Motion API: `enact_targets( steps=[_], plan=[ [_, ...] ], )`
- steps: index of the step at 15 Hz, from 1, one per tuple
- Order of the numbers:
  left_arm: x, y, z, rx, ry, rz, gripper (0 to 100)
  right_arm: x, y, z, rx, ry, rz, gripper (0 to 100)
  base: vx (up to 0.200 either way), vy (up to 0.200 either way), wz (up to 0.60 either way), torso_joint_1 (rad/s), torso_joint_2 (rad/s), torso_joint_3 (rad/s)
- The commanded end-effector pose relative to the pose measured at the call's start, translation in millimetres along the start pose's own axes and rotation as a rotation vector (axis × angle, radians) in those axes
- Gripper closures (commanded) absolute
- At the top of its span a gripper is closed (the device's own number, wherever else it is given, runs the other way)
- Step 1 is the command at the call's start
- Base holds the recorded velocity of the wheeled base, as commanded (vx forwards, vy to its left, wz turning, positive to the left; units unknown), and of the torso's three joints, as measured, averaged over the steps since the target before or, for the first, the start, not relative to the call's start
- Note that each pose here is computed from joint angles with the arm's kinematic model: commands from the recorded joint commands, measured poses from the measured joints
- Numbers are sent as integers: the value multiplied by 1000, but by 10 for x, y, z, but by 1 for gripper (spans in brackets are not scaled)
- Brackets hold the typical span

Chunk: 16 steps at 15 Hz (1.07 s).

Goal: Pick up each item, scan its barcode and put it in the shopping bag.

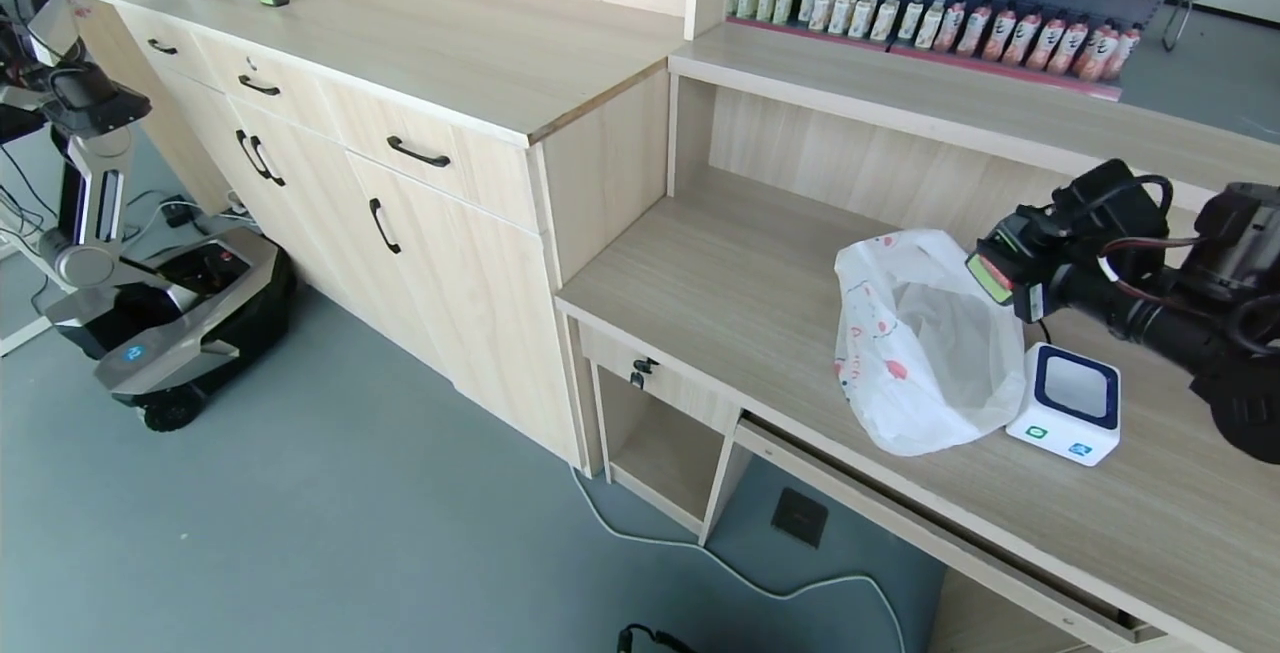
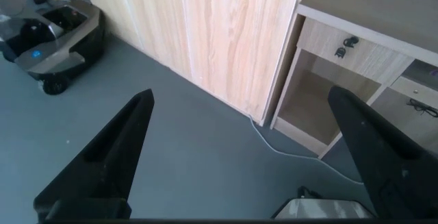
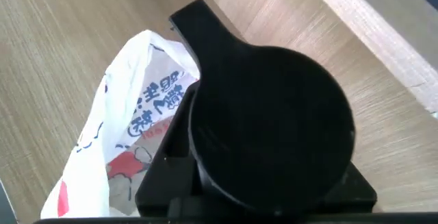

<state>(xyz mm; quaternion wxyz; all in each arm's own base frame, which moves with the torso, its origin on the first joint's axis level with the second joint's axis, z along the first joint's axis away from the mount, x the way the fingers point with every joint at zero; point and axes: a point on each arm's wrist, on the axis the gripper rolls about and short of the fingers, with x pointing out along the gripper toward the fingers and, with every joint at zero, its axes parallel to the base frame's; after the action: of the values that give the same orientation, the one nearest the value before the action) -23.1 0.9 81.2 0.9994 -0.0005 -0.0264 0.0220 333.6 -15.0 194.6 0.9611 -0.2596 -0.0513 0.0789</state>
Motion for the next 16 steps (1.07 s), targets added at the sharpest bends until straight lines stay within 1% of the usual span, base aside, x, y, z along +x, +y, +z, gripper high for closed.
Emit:
enact_targets(
  steps=[1, 2, 4, 8, 11, 12, 16],
  plan=[
    [0, 0, 0, 0, -1, 0, 0, 355, 303, -381, 104, 78, 82, 100, 0, 0, 0, 0, 0, 0],
    [0, 0, -1, 0, 1, 0, 0, 404, 374, -490, 173, 109, 99, 100, 0, 0, 0, 0, 0, 0],
    [0, 0, 0, 0, -1, 0, 0, 488, 443, -642, 230, 146, 112, 100, 0, 0, 0, 0, 0, 0],
    [0, 0, 0, 0, -1, 0, 0, 559, 597, -828, 266, 199, 144, 100, 0, 0, 0, 0, 0, 0],
    [0, 0, 0, 0, -1, 0, 0, 574, 654, -859, 268, 207, 158, 100, 0, 0, 0, 0, 0, 0],
    [0, 0, 0, 0, -1, 0, 0, 605, 715, -938, 284, 223, 166, 100, 0, 0, 0, 0, 0, 0],
    [0, 0, 0, 0, -1, 0, 0, 611, 774, -1042, 299, 251, 178, 100, 0, 0, 0, 0, 0, 0]
  ],
)
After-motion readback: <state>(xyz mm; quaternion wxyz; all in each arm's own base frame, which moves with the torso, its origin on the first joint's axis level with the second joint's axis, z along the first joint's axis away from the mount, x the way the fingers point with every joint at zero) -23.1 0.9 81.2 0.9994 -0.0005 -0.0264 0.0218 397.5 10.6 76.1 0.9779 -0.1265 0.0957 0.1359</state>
